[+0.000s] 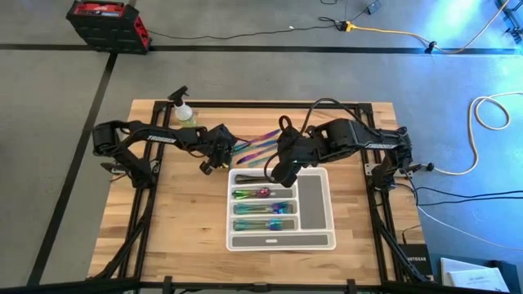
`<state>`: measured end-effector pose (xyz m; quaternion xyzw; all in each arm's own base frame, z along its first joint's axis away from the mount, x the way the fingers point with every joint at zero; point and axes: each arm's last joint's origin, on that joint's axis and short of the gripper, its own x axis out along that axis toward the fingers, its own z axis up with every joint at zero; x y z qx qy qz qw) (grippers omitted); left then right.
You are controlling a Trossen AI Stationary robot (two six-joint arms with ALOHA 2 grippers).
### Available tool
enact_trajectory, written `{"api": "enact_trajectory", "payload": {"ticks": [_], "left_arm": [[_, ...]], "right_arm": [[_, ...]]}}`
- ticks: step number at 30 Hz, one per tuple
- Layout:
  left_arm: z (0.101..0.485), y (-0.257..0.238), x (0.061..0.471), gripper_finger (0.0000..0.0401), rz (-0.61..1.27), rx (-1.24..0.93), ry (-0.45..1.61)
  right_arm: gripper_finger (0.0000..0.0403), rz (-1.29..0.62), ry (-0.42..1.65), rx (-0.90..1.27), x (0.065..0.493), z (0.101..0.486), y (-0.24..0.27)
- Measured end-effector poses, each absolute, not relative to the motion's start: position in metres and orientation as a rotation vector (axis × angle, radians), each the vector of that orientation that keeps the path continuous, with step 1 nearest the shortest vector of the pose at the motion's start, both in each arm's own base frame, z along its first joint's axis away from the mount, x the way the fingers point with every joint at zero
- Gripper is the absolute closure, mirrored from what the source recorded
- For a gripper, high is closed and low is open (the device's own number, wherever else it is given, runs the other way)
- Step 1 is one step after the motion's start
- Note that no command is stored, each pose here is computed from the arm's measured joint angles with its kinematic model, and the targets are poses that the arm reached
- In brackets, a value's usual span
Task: Sort silverware
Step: Adjust the purple knife
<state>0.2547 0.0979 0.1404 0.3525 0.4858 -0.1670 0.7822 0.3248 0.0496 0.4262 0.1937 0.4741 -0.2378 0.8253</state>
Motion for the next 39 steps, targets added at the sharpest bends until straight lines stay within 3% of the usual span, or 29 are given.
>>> {"api": "enact_trajectory", "payload": {"ticks": [10,31,39], "left_arm": [[0.129,0.105,0.250,0.0267,-0.338,0.485,1.090],[0.147,0.067,0.195,0.0321,-0.244,-0.227,1.538],[0.149,0.040,0.203,0.0323,-0.346,-0.191,1.549]], "right_arm": [[0.0281,-0.519,1.001,0.403,0.325,0.426,0.049],[0.0281,-0.590,0.932,0.279,0.328,0.428,0.043],[0.0281,-0.398,0.944,0.302,0.354,0.420,0.032]]}}
